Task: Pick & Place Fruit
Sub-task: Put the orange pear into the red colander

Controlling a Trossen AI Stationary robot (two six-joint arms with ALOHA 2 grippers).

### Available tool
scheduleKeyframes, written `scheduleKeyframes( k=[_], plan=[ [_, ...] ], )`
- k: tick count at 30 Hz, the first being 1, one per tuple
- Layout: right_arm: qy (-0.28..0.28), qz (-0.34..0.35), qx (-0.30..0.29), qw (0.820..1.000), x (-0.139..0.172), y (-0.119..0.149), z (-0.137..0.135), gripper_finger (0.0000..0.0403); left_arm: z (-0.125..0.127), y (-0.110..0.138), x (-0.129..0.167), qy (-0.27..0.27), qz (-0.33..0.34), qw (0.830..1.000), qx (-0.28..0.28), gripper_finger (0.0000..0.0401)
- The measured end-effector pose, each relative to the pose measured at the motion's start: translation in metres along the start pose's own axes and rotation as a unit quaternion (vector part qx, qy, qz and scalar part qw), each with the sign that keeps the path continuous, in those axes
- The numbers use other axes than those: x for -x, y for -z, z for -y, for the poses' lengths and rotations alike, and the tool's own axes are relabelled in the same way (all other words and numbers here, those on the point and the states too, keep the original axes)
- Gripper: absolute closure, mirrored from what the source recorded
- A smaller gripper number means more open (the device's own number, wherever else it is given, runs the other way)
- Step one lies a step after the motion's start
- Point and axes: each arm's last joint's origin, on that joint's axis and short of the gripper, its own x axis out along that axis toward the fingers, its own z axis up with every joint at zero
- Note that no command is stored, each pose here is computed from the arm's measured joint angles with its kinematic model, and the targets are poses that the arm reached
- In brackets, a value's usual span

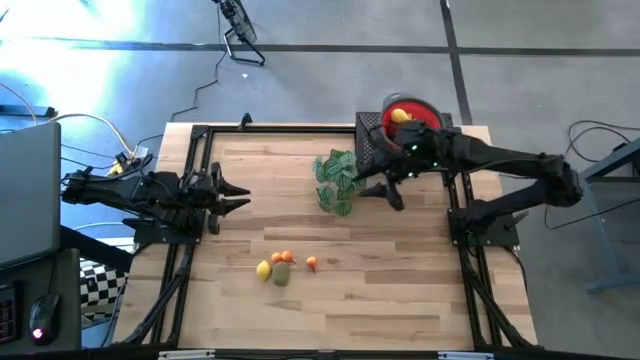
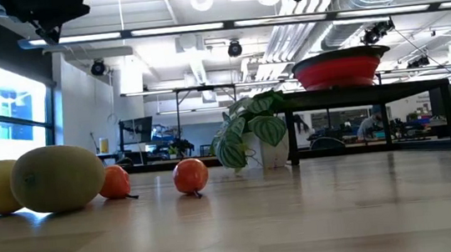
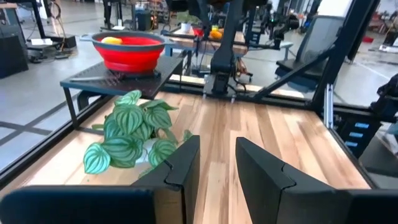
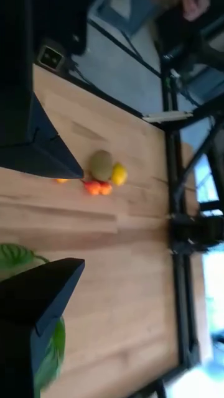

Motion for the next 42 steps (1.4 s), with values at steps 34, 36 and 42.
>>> scheduleKeyframes(
  k=[34,36,42],
  plan=[
    [0.098,0.005,-0.180,0.979,-0.196,0.069,-0.125,0.0201,-0.003,0.019,0.002,-0.017,-0.096,0.995,0.011,0.0302],
    [0.107,-0.005,-0.186,0.977,-0.204,0.078,-0.128,0.0213,-0.003,0.019,0.002,-0.017,-0.097,0.995,0.011,0.0302],
    [0.119,-0.027,-0.144,0.982,-0.220,0.096,-0.131,0.0261,-0.003,0.020,0.002,-0.018,-0.100,0.995,0.010,0.0302]
  ],
)
